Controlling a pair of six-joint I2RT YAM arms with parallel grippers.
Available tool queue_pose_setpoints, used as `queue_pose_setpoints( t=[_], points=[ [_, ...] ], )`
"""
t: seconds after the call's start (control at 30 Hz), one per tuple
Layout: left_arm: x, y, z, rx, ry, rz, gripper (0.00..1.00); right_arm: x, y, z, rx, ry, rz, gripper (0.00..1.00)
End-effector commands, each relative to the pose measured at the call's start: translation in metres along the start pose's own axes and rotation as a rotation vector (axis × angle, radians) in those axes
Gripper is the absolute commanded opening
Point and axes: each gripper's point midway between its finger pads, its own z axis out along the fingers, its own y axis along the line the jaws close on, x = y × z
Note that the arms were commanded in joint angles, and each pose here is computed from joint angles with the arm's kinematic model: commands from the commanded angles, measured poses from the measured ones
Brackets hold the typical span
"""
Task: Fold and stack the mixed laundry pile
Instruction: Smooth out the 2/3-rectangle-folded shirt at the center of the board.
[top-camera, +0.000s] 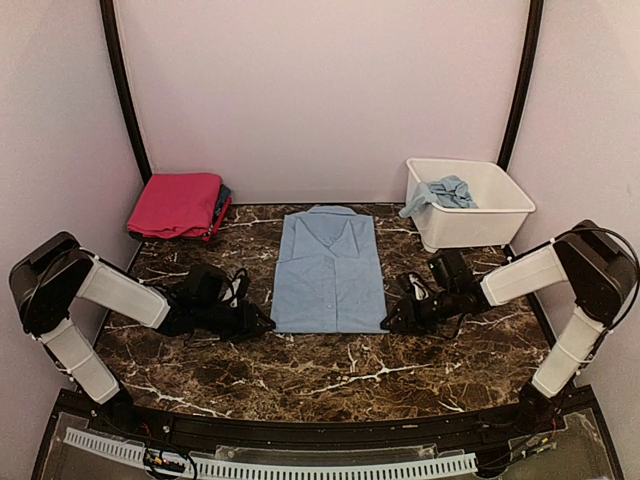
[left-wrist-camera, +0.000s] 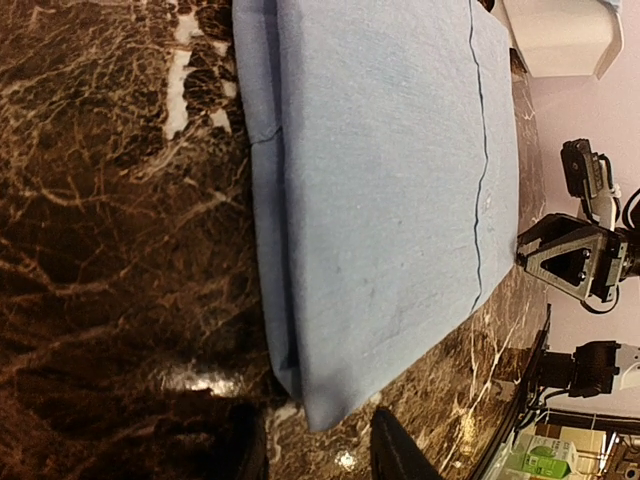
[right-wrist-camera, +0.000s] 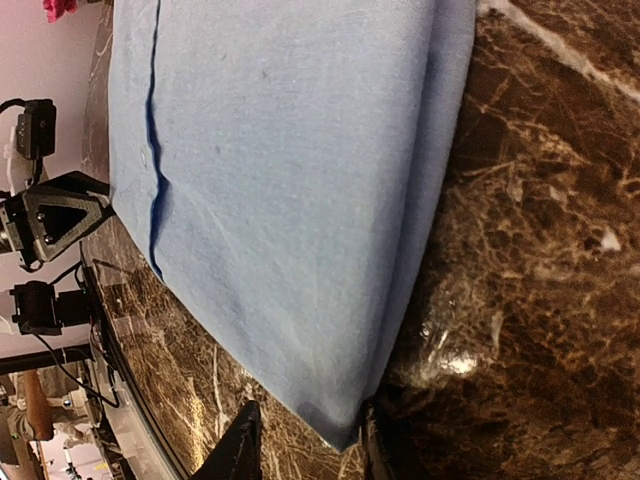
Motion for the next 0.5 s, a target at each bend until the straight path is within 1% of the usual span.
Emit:
queue_pose_setpoints(
  t=[0.0,0.07,0.23,0.27,0.33,0.47],
  points=[
    [0.001,0.008,0.011,-0.002,0.008,0.000,0.33,0.000,-0.011,0.012,0.012,0.010,0.014,0.30],
    [0.001,0.008,0.015,0.005,0.012,-0.004,0.29,0.001,-0.010,0.014,-0.007,0.020,0.020,0.26],
    [0.002,0.007,0.015,0.016,0.020,-0.003,0.10,-0.001,-0.004,0.014,-0.037,0.017,0.023,0.13],
    [0.003,0.006,0.015,0.018,0.021,-0.002,0.04,-0.002,-0.001,0.013,-0.043,0.016,0.022,0.08],
    [0.003,0.003,0.012,0.028,0.022,-0.003,0.00,-0.003,0.004,0.009,-0.053,0.011,0.018,0.00],
    [0.006,-0.005,-0.001,0.054,0.017,-0.018,0.00,-0.001,0.015,-0.004,-0.076,-0.003,0.023,0.00]
  ],
)
